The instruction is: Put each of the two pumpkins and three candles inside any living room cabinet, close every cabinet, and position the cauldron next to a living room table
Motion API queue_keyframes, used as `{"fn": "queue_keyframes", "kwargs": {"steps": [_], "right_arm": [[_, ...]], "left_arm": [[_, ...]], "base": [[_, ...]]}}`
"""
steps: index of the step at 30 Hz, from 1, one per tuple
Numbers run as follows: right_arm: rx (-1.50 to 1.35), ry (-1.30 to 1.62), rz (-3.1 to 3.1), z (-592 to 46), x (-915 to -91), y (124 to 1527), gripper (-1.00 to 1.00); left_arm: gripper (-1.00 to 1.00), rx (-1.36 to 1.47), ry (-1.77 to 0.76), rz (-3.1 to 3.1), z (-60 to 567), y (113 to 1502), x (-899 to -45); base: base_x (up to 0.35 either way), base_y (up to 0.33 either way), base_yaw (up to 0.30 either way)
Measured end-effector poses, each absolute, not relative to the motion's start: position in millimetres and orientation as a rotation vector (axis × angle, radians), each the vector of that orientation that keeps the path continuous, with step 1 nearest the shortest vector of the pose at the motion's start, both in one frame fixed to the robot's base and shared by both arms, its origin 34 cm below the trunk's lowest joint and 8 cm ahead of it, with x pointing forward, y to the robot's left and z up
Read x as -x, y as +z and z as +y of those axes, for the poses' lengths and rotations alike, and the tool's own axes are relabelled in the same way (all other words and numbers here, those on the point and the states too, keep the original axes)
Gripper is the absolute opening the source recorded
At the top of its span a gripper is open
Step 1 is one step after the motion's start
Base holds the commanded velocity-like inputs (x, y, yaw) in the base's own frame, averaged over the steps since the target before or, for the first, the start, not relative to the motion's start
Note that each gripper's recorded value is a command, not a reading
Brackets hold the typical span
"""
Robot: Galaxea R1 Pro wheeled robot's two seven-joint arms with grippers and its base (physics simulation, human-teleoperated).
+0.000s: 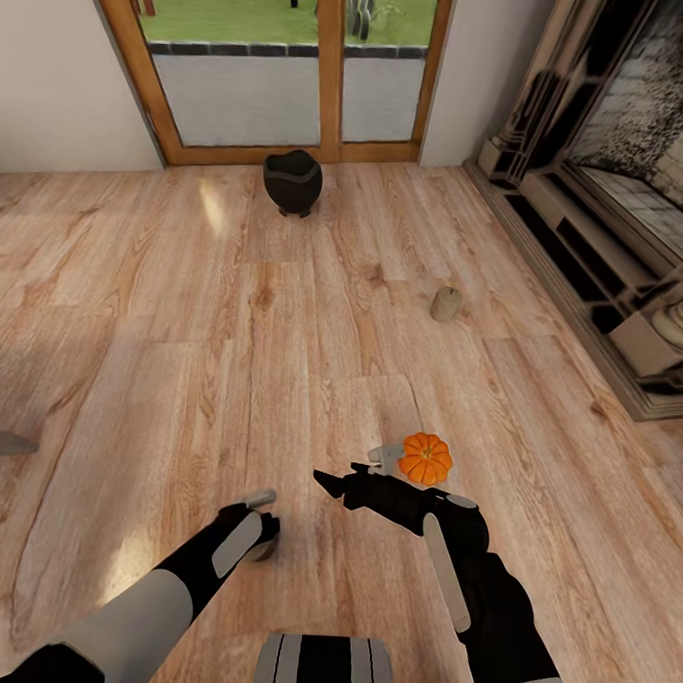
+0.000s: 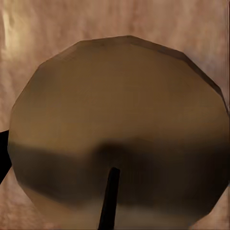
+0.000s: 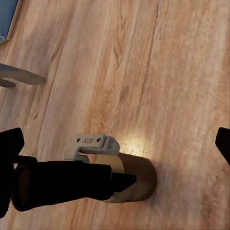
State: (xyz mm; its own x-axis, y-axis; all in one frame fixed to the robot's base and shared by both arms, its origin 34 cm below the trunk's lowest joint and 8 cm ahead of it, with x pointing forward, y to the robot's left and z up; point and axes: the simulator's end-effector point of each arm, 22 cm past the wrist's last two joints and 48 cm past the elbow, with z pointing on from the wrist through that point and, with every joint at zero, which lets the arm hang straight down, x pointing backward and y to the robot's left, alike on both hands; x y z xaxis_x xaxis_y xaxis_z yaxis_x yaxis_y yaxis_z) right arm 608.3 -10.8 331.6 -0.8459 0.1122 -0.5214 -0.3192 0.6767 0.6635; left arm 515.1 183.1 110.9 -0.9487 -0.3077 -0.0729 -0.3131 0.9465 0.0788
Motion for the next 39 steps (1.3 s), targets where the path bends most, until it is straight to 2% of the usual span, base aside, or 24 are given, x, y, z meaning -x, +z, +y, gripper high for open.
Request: {"fn": "queue_keyframes", "kwargs": {"steps": [13, 18, 24, 30, 32, 35, 39], "right_arm": [[0.155, 1.058, 2.359, -17, -609, 330, 1.00], [0.150, 1.054, 2.357, -19, -611, 330, 1.00], [0.141, 1.045, 2.355, -23, -613, 330, 1.00], [0.119, 1.027, 2.356, -31, -617, 328, 1.00], [0.096, 1.011, 2.356, -39, -620, 327, 1.00], [0.084, 1.000, 2.355, -45, -623, 327, 1.00], [0.084, 0.987, 2.360, -44, -623, 326, 1.00]], "left_arm": [[-1.00, 0.474, 0.138, 3.039, 185, 113, -520], [-1.00, 0.423, 0.103, 2.966, 193, 139, -567], [-1.00, 0.335, 0.142, 2.848, 222, 225, -646], [-1.00, 0.430, 0.136, 2.830, 254, 254, -667], [-1.00, 0.470, 0.203, 2.796, 290, 266, -682], [-1.00, 0.511, 0.218, 2.781, 313, 269, -686], [-1.00, 0.525, 0.221, 2.789, 319, 266, -683]], "base": [[0.000, 0.000, 0.000], [0.000, 0.000, 0.000], [0.000, 0.000, 0.000], [0.000, 0.000, 0.000], [0.000, 0.000, 0.000], [0.000, 0.000, 0.000], [0.000, 0.000, 0.000]]}}
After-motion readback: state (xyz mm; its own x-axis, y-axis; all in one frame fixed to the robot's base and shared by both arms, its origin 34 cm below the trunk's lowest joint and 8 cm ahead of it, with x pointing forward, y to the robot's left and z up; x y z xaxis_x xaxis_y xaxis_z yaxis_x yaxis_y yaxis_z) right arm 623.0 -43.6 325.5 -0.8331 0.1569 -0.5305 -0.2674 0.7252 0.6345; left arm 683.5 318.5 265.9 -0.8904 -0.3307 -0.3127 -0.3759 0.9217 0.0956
